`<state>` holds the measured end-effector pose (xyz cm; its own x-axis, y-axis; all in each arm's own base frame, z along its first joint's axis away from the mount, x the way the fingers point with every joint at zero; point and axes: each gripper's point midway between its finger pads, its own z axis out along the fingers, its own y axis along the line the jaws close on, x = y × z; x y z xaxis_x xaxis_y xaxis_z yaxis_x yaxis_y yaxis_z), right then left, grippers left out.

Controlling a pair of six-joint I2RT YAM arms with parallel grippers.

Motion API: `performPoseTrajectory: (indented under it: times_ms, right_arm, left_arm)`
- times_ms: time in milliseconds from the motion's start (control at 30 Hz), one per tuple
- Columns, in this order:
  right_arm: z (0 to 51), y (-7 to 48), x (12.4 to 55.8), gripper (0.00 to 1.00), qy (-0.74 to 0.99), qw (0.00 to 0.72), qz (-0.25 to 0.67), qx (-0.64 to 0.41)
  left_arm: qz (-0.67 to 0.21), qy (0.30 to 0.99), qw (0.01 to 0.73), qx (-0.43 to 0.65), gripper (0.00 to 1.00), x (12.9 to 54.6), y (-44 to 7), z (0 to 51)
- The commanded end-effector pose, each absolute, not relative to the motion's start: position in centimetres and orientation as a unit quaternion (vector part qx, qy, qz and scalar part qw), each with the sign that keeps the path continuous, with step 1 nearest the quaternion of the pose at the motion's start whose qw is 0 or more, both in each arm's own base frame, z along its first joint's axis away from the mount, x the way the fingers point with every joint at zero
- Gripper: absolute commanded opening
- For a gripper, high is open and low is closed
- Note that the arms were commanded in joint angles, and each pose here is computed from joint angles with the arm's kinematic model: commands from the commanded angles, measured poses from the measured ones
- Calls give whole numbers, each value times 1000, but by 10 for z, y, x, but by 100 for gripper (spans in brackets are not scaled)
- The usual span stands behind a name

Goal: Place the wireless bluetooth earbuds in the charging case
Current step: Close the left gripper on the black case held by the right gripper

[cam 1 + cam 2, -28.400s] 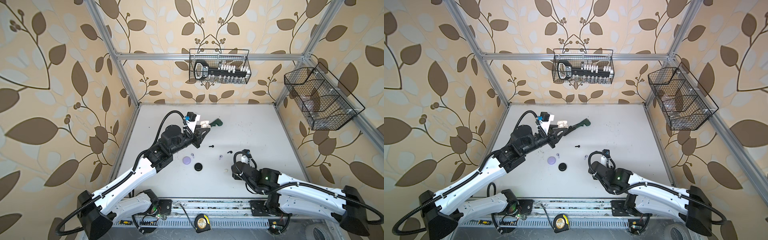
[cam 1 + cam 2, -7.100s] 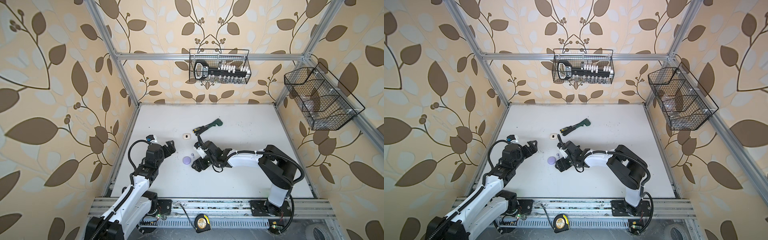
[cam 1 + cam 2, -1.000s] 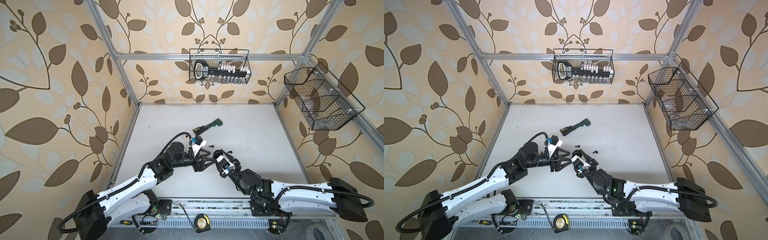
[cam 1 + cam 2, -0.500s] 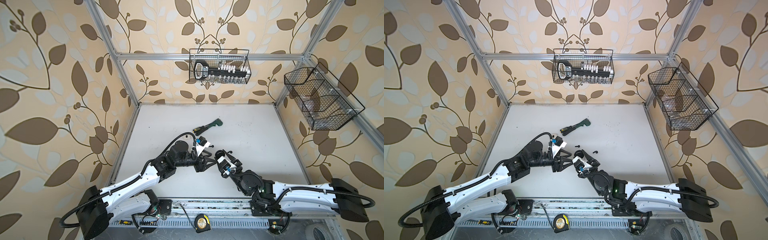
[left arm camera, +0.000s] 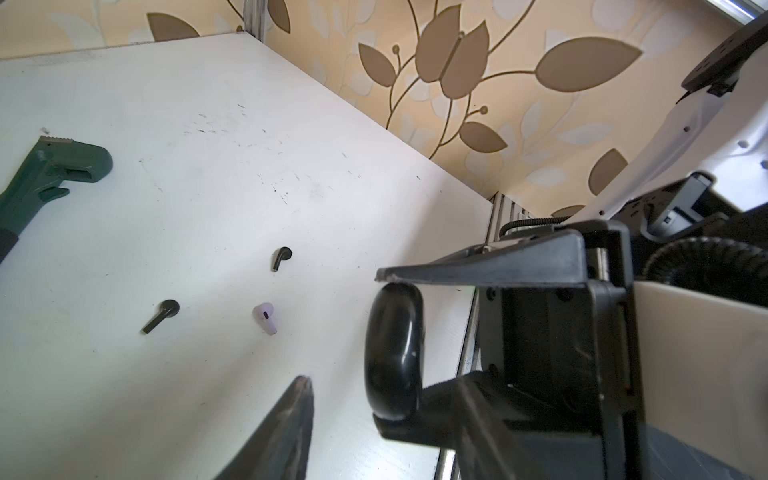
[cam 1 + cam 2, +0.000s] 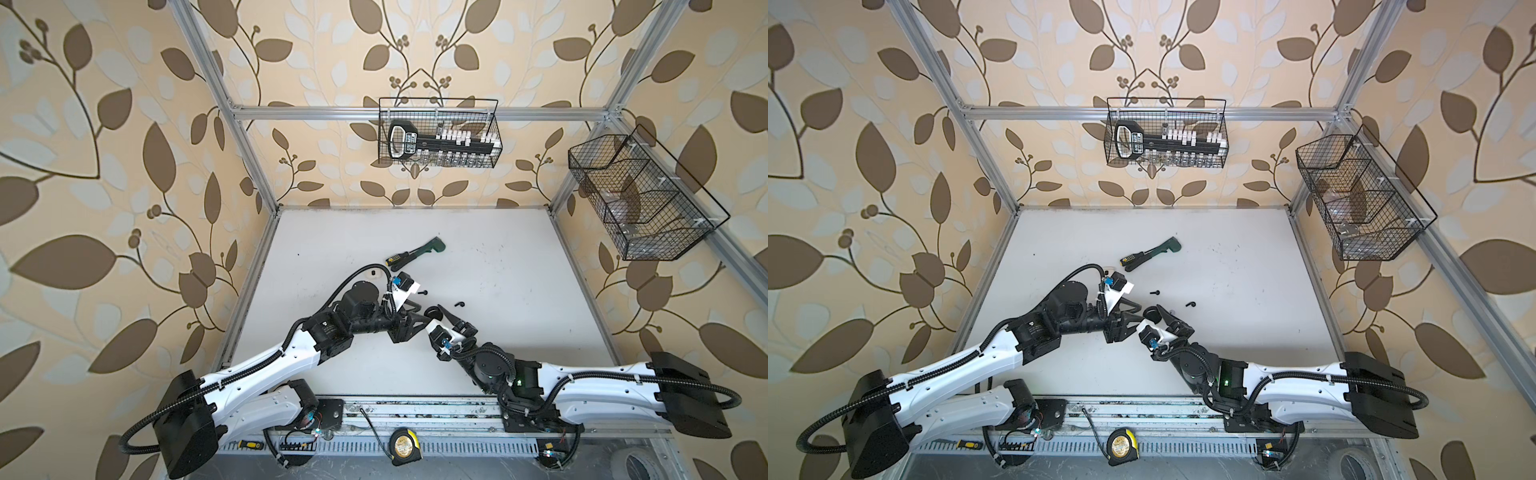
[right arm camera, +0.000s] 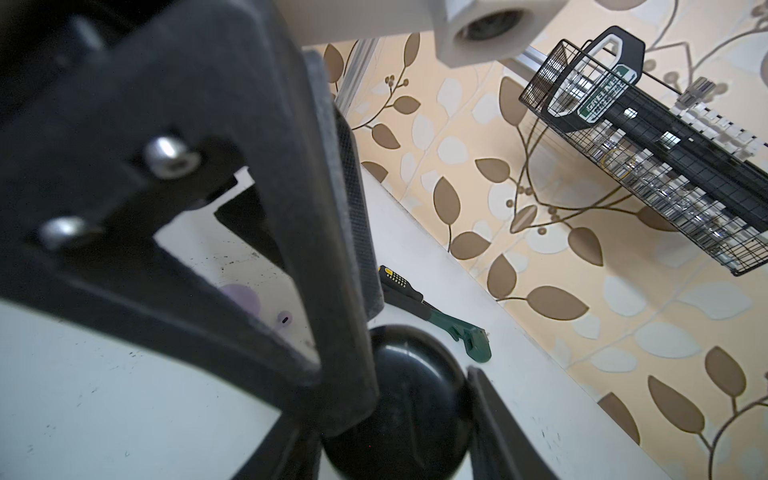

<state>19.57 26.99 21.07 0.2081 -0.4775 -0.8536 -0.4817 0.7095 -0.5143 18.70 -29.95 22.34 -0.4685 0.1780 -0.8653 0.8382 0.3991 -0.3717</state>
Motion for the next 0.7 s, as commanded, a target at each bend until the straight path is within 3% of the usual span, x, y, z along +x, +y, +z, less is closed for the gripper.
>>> performPoseTrajectory:
  times_ms: [0, 400, 667]
  right_arm:
    - [234, 277, 194, 0, 617, 697, 24, -365]
    - [243, 269, 194, 0, 616, 706, 27, -348]
    - [245, 265, 195, 2, 619, 707, 22, -341]
  left_arm:
    - [-449, 714, 399, 359, 53, 181, -308, 247]
    - [-471, 711, 344, 393, 41, 172, -325, 238]
    - [-475, 711, 329, 401, 17, 170, -329, 234]
